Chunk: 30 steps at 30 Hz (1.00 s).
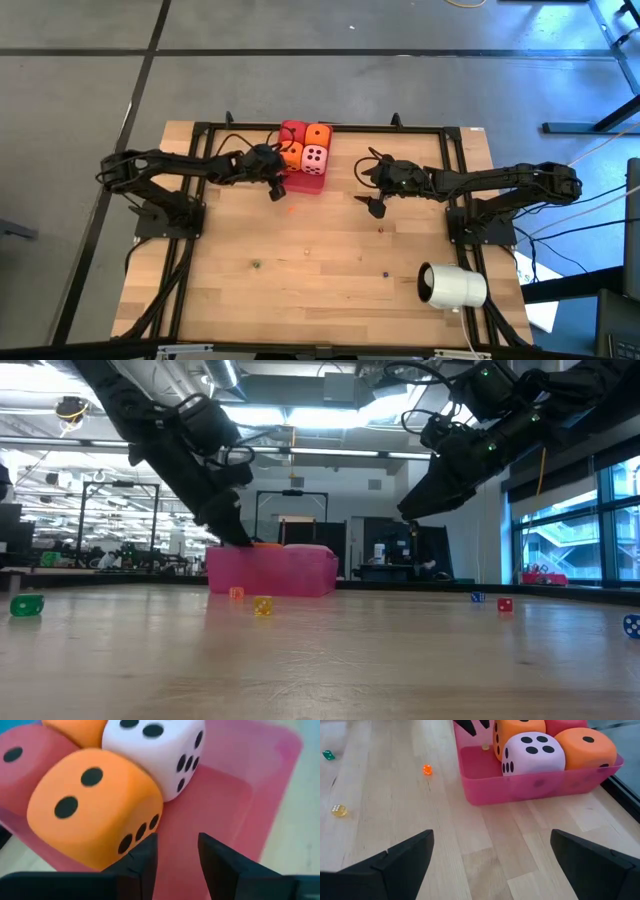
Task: Pick & Place Dice
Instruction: Put the top small blue dice into the bin
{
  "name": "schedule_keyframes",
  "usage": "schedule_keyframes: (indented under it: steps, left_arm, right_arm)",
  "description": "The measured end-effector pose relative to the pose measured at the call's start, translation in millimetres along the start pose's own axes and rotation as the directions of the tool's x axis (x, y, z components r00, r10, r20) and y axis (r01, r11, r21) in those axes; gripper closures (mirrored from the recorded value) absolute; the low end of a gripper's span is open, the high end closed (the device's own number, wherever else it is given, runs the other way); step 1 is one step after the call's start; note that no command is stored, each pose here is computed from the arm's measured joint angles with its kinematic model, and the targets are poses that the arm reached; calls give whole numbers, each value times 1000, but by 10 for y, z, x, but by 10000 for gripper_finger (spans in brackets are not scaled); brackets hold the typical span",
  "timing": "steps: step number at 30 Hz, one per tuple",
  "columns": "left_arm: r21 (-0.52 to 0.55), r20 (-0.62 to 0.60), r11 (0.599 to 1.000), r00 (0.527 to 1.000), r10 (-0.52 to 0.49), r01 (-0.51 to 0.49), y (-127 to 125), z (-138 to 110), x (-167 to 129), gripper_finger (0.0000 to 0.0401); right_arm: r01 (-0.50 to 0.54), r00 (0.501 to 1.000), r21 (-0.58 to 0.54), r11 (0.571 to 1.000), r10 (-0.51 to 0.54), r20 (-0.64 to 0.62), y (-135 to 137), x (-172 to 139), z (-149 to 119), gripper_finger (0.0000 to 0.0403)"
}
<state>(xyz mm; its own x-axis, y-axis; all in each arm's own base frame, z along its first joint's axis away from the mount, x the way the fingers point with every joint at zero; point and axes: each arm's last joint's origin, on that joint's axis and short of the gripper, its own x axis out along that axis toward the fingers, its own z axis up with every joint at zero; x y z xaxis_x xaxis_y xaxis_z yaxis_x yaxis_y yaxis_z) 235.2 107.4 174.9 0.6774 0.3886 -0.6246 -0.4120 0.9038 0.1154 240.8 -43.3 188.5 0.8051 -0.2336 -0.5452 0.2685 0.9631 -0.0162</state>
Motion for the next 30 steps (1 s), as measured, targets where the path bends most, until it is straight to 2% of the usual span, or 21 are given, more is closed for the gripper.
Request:
schedule_keyframes:
  steps: [3,8,12,15,17,20,22,25,28,30]
  left_arm:
    - [-7,55,999,998,-33,34,-15,70,-101,263]
    - [37,171,985,970,-171,167,-116,205,-339,272]
    - [25,212,961,938,-275,276,-235,252,-486,280]
    - [28,187,952,934,-303,303,-321,230,-523,286]
    - [37,171,952,937,-305,303,-364,215,-527,290]
    - [42,153,962,949,-275,271,-412,196,-511,295]
    - [43,144,968,957,-250,247,-425,186,-508,297]
    - [46,151,971,959,-238,234,-435,192,-513,301]
    - [45,154,973,961,-230,226,-432,195,-511,304]
    - [45,153,974,962,-227,222,-431,194,-511,305]
  right_arm:
    - [0,1000,4,1000,0,0,0,0,0,3]
    - [1,1000,22,1000,-1,-22,-1,0,-19,3]
    - [7,992,42,999,-2,-130,-4,-9,-124,3]
    - [103,965,83,991,-79,-251,-33,-33,-245,3]
    - [205,934,142,968,-150,-325,-58,-60,-322,3]
    - [323,895,258,910,-205,-396,-79,-85,-449,3]
    - [358,881,320,877,-204,-426,-74,-94,-567,5]
    - [410,860,354,840,-227,-457,-67,-112,-715,17]
    - [474,846,397,786,-282,-453,-81,-120,-754,37]
    - [472,853,420,775,-281,-440,-77,-113,-748,54]
